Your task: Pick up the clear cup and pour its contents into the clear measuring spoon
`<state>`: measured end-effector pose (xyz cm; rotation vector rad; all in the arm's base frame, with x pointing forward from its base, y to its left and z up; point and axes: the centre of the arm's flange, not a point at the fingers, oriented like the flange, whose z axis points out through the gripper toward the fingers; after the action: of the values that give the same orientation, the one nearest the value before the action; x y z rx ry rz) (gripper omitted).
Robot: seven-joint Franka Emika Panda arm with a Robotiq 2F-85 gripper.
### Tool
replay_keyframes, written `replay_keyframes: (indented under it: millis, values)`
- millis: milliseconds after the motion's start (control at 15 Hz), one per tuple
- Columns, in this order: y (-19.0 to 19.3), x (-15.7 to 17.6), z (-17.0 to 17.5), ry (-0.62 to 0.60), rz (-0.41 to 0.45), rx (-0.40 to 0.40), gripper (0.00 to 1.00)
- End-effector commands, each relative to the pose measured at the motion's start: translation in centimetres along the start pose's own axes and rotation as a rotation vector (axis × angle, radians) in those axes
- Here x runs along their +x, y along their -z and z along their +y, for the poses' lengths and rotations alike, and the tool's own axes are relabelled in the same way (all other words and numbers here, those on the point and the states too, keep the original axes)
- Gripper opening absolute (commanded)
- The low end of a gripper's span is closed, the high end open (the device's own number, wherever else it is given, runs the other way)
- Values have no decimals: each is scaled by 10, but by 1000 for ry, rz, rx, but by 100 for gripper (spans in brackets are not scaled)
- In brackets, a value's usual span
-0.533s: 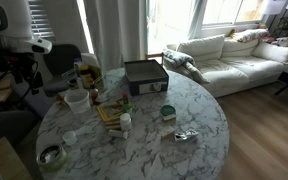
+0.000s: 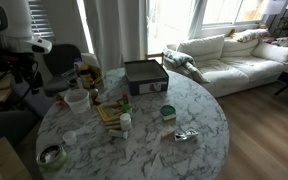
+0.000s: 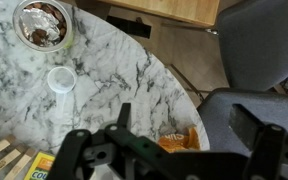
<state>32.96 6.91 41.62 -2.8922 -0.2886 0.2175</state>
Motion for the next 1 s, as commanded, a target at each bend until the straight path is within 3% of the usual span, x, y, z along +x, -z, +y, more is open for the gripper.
replay_keyframes:
  millis: [0, 333, 600, 933]
  values:
    - [0, 0, 0, 0, 0, 0, 100]
    - [-16, 9, 20, -73, 3, -13, 100]
    - [-32, 23, 56, -191, 114, -42, 100]
    - [-63, 43, 87, -255, 245, -103, 100]
